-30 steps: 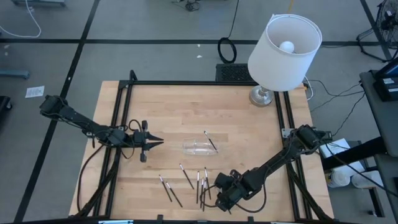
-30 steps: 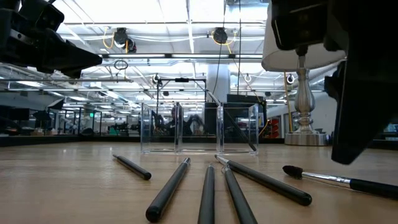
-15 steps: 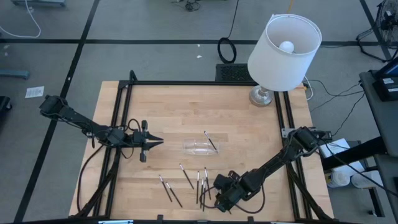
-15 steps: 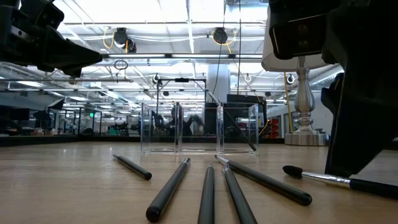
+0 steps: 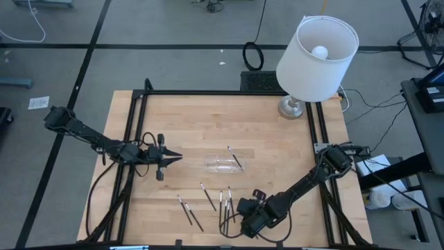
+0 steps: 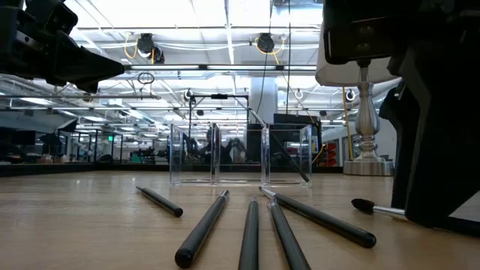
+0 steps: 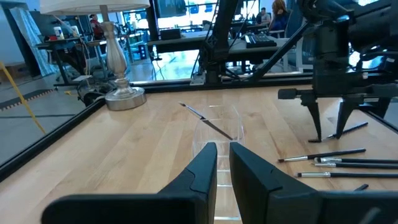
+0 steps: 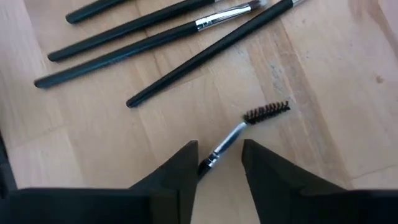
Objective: Pick & Place Makeup Supplies
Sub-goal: Put the makeup brush into the transparent organizer
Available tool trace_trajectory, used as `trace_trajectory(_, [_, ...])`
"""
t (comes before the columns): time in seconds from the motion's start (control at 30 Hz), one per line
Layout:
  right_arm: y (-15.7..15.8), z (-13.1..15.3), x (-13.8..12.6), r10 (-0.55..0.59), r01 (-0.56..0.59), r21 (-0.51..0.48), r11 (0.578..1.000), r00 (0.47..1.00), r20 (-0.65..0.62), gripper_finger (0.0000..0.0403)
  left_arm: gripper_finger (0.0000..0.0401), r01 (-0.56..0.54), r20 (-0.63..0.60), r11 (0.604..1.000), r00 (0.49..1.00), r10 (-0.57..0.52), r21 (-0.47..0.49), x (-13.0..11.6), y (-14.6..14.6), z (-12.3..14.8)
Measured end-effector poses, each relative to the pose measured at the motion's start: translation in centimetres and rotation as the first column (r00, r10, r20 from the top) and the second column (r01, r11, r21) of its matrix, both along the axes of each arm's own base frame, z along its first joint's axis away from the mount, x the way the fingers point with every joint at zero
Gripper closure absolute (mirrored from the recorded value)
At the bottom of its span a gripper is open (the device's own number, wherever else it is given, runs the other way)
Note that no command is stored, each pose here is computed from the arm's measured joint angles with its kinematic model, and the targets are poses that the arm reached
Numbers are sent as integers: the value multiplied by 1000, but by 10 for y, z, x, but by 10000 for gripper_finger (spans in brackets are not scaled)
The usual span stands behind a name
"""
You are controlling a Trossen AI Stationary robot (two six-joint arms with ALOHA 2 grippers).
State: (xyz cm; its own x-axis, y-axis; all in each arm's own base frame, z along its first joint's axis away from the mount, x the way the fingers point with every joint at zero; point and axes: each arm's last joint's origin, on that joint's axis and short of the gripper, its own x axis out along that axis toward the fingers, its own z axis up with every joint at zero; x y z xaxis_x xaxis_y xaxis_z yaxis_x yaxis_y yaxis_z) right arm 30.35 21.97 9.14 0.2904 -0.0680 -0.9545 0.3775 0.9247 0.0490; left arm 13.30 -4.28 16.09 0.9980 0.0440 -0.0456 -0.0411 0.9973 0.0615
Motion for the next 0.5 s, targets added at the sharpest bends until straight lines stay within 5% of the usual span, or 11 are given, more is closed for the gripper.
trace_trajectory(0.37, [-4, -1, -4, 172, -178, -66, 982, 981, -84, 392, 350, -2, 0, 1000, 1000, 2, 0, 0, 0, 0])
trace_trajectory(0.5, [-10, -1, -1, 215, -224, -89, 970, 972, -98, 392, 350, -1, 0, 1000, 1000, 1, 1, 0, 0, 0])
